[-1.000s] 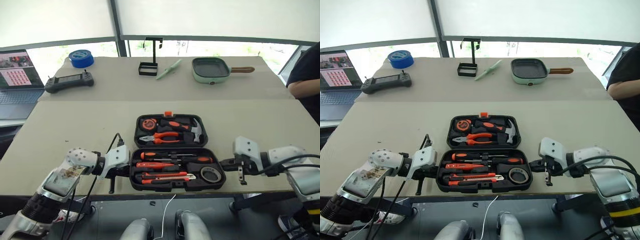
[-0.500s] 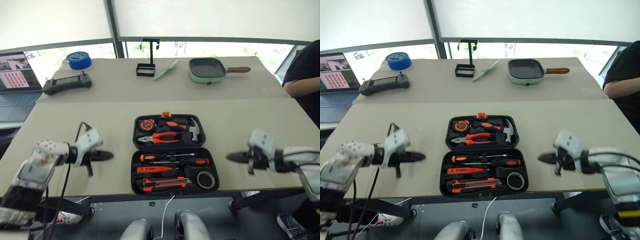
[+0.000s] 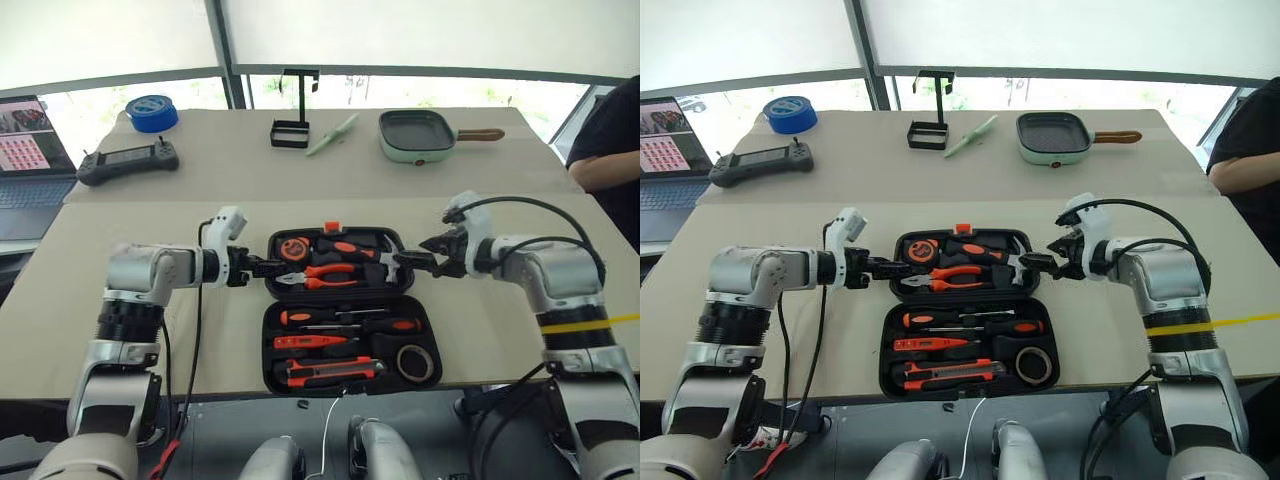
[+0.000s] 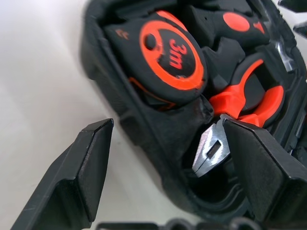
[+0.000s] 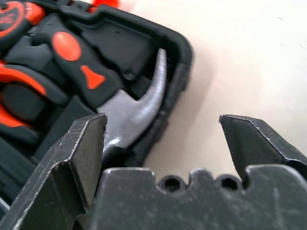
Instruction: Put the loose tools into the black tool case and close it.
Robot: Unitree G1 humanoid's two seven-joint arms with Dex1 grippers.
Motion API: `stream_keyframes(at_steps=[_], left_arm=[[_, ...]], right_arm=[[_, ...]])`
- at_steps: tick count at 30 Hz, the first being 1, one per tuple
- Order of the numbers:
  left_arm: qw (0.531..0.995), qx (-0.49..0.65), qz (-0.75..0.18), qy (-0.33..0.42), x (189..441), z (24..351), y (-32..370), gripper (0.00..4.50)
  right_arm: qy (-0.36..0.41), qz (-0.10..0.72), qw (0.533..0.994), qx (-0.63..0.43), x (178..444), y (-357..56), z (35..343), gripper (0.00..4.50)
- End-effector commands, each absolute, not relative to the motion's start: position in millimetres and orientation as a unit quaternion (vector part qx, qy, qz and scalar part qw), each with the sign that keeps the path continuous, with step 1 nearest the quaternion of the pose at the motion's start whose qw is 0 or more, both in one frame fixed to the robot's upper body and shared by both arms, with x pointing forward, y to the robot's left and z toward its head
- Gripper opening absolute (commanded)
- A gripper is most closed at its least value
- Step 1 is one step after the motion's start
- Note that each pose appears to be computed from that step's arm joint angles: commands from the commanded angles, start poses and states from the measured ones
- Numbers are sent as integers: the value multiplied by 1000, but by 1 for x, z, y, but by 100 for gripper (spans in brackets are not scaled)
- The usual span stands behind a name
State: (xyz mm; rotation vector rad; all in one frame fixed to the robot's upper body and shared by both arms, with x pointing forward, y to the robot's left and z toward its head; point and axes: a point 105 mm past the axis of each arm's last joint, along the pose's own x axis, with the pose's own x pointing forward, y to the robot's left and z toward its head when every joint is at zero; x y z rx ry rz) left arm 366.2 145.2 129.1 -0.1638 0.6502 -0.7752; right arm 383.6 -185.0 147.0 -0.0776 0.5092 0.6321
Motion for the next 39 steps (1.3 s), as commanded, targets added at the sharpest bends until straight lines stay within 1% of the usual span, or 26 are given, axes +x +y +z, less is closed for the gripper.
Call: stream_keyframes(at_steps=[1,2,3,4,5,7,8,9,12,13,20,23,26,27,30,32,33,35,38,39], left_arm=[[880,-84,-371,283,373,143,142,341],[881,-86,-372,281,373,143,142,324],[881,-88,-372,280,373,143,142,283],[881,-88,-372,279,373,143,143,253],[881,-89,-373,278,372,143,143,213],[881,-94,-372,276,372,144,143,161],[882,-96,-371,274,372,144,143,140],[883,-98,-370,273,372,144,144,91],[885,-105,-367,266,373,146,145,1],[885,-109,-367,264,373,148,144,0],[883,-111,-377,259,371,149,140,0],[881,-109,-387,250,369,151,137,0],[892,-103,-394,196,374,168,132,0],[901,-100,-385,173,379,175,133,0],[923,-66,-366,95,393,199,134,0],[930,-43,-364,36,397,218,131,0],[932,-24,-362,3,398,227,130,0],[933,11,-358,-34,397,232,128,0],[927,82,-359,-67,392,224,123,0],[921,114,-365,-72,388,215,122,0]], right_arm=[[239,296,924,-28,390,-185,153,388],[239,295,925,-25,391,-185,152,371],[241,297,924,-28,391,-184,151,335],[242,298,923,-30,390,-183,150,308],[243,299,922,-30,390,-182,149,267],[243,300,922,-24,391,-179,148,208],[243,300,922,-23,391,-179,148,185],[244,302,921,-25,391,-178,147,138],[250,314,916,-25,387,-173,144,36],[250,314,915,-24,387,-173,144,7],[247,315,916,-24,386,-173,148,3],[232,318,919,-21,388,-170,155,3],[174,320,931,-31,397,-162,176,3],[156,317,935,-29,400,-160,184,3],[83,298,950,-31,410,-154,214,3],[31,293,954,-51,411,-150,232,3],[5,290,954,-78,411,-149,238,3],[-25,286,950,-119,409,-147,241,3],[-60,283,938,-190,404,-147,235,3],[-66,280,937,-197,402,-148,229,3]])
